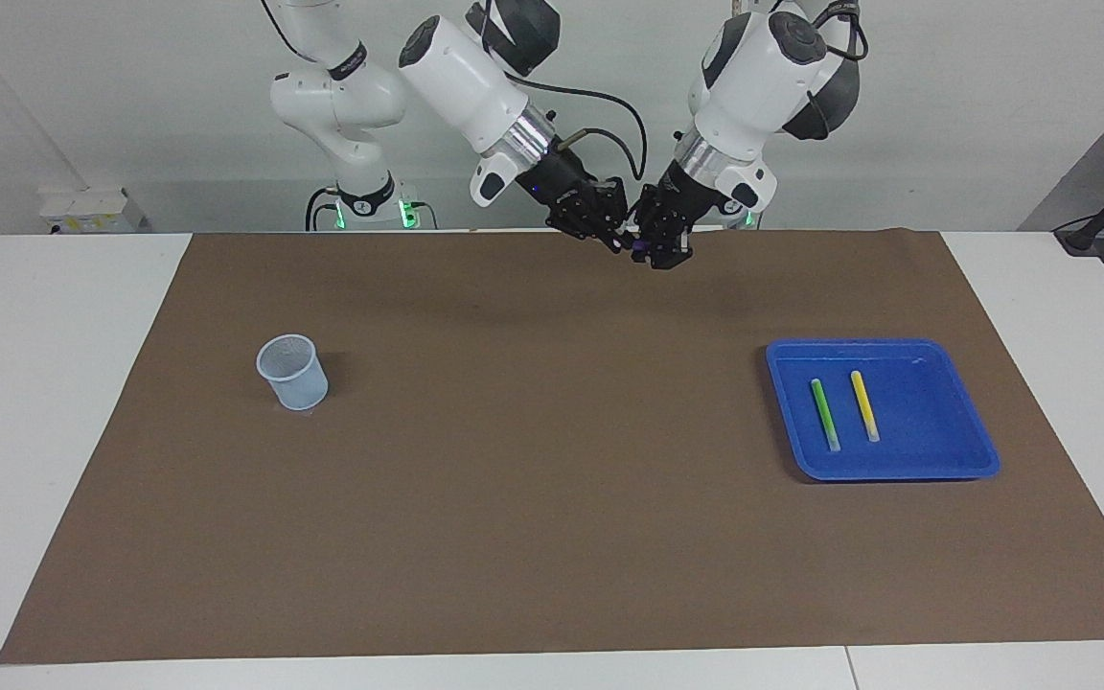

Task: Right arm passes pens to left for tray arrangement
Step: 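Close the left gripper on the purple pen held by the right gripper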

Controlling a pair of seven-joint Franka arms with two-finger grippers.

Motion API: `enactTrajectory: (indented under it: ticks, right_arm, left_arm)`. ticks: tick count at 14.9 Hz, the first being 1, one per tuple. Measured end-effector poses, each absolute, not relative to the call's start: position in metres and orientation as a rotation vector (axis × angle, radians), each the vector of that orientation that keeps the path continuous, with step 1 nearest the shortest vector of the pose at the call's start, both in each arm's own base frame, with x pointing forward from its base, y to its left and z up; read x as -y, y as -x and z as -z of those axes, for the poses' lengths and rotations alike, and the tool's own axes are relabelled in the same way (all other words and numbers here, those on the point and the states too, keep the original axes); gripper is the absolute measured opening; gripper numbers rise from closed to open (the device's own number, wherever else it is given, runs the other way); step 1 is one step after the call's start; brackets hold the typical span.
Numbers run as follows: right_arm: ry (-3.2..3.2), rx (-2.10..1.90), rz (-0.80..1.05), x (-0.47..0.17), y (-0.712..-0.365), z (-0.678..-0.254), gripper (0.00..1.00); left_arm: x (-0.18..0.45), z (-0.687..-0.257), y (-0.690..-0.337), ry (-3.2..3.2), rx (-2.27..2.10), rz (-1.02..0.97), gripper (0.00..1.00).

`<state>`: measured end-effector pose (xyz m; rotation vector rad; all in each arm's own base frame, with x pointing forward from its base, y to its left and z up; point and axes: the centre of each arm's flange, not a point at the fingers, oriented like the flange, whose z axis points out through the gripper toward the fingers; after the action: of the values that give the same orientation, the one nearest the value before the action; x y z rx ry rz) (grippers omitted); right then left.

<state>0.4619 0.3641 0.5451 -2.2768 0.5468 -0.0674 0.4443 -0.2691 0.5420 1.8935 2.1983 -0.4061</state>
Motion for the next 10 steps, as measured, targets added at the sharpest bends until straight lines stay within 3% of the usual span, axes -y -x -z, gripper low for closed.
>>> enactTrajectory:
  ticks: [2,7,9,10]
  right_arm:
    - [2.276,-0.548,0.069,-0.3638,-0.4623,-0.5449,0.19]
    - [2.274,-0.555,0.068,-0.3629,-0.4644,-0.5425,0.19]
    - [2.274,-0.555,0.068,-0.3628,-0.4645,-0.5424,0.19]
    - [2.274,-0.555,0.068,-0.3628,-0.4645,-0.5425,0.19]
  left_arm:
    - [0.269,-0.5426,-0.444,-1.902,-2.19,0.404,0.15]
    - [0.2671,-0.551,-0.4406,-1.906,-2.172,0.386,0.68]
    - [0.267,-0.5516,-0.4403,-1.906,-2.171,0.384,0.69]
    - [0.267,-0.5516,-0.4403,-1.906,-2.171,0.384,0.61]
